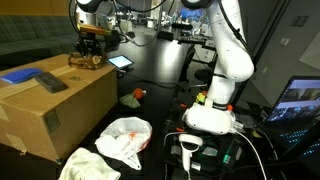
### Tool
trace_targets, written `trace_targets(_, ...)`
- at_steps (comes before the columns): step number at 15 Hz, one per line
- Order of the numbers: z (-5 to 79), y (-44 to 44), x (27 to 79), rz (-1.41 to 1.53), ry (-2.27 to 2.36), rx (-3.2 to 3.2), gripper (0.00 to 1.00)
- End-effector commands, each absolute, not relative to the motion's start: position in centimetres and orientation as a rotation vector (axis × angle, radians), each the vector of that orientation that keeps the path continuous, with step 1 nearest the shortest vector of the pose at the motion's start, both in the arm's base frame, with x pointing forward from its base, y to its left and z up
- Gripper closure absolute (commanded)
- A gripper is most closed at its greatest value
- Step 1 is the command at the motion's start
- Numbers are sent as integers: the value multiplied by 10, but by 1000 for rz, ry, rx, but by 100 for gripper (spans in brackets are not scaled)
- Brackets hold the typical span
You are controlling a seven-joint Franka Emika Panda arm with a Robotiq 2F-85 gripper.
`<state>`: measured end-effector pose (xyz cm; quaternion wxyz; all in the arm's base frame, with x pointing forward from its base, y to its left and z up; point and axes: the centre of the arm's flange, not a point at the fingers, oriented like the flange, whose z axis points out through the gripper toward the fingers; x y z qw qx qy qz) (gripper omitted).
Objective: Pick the objects on the box and put them on the table, then pick the objects on the table and put them on the box
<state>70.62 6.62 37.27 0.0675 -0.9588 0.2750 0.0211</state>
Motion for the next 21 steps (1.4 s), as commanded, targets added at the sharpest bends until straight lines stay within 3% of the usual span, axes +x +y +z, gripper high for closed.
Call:
trace_targets(1,380,65,710,127,799,-2848,66)
trace_targets(3,383,68,707,139,793,-2838,63)
trace_targets(11,407,72,692,98,775,-2831,3)
trace_targets(21,418,79,616,136,604,-2904,0)
